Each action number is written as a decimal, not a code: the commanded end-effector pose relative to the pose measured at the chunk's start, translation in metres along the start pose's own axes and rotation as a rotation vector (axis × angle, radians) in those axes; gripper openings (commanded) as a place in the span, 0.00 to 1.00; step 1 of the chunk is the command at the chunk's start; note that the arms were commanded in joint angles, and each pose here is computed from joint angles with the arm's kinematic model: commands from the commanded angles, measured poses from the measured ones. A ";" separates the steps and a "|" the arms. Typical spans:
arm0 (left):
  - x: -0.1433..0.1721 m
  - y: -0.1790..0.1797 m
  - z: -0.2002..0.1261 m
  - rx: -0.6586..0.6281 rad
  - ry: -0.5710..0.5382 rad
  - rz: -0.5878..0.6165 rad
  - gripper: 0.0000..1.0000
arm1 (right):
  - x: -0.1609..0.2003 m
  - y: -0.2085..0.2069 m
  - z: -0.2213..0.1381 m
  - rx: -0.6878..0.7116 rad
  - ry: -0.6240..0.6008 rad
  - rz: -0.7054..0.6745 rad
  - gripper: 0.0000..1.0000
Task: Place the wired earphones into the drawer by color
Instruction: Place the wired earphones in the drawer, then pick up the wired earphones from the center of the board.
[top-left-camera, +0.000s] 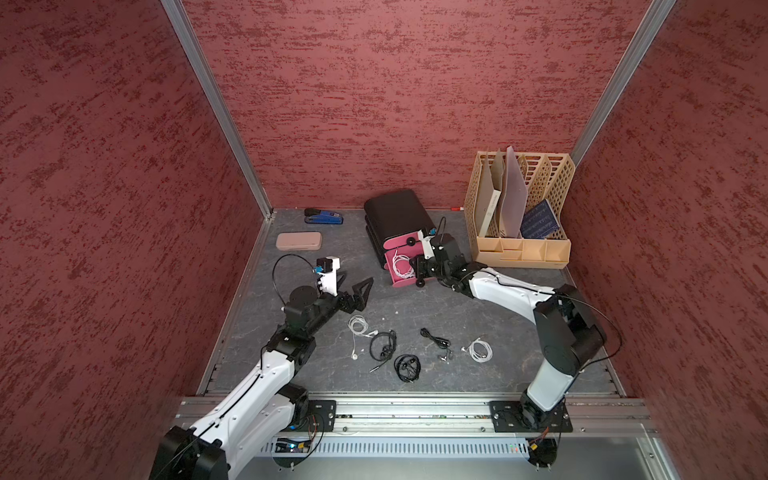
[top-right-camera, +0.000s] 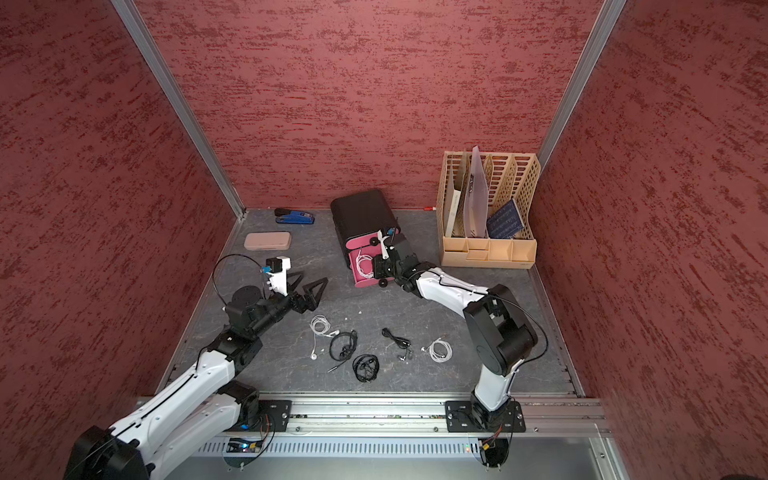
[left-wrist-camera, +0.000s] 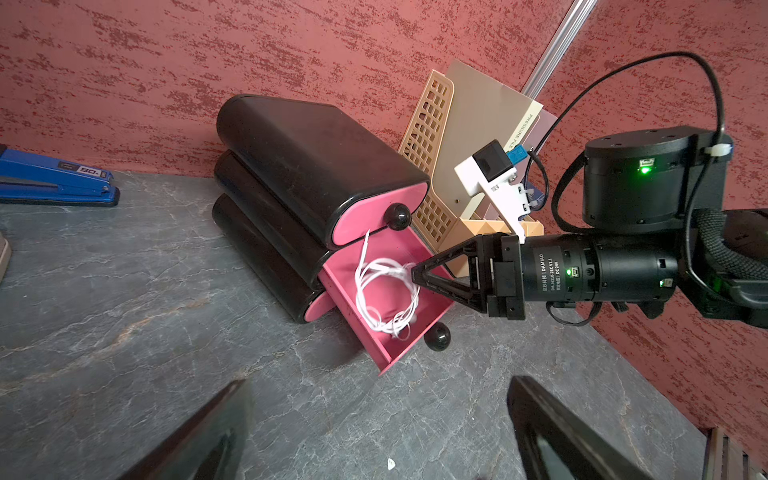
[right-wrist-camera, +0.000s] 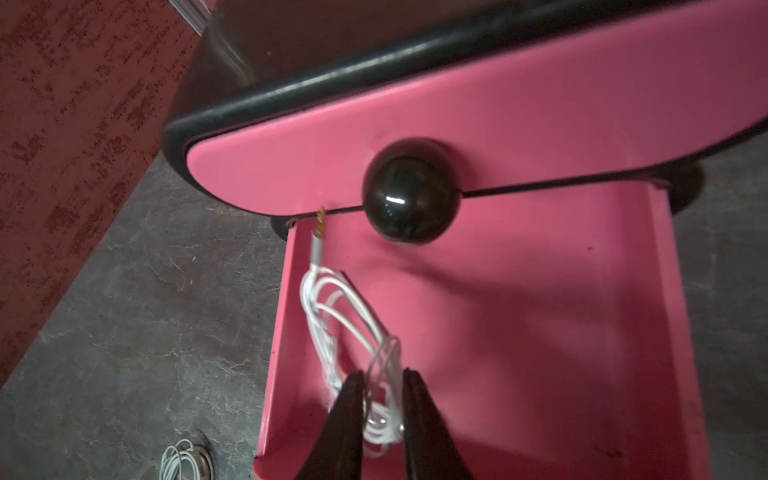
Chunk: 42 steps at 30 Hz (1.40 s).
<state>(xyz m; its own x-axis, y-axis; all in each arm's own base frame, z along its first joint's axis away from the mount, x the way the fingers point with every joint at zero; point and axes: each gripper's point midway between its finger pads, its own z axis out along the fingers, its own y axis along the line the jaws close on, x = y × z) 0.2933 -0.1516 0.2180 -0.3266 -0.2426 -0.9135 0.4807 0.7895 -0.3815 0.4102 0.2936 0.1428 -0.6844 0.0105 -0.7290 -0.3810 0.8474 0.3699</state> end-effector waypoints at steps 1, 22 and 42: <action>-0.003 0.000 -0.002 0.003 -0.021 0.011 1.00 | -0.002 0.004 -0.002 -0.003 -0.020 -0.006 0.33; -0.010 0.012 -0.007 -0.101 0.015 -0.079 1.00 | 0.008 -0.018 -0.083 0.131 -0.036 -0.072 0.85; 0.085 0.033 -0.043 -0.389 0.523 -0.294 1.00 | 0.044 -0.075 -0.151 0.327 -0.210 -0.120 0.99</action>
<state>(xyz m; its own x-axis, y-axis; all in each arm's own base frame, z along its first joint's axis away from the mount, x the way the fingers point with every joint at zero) 0.2596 -0.1292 0.1498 -0.7377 -0.2595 -0.6233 0.0903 0.8769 -0.4721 0.3048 0.1560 0.1506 -0.5685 -0.0530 -0.8210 -0.2386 0.9657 0.1029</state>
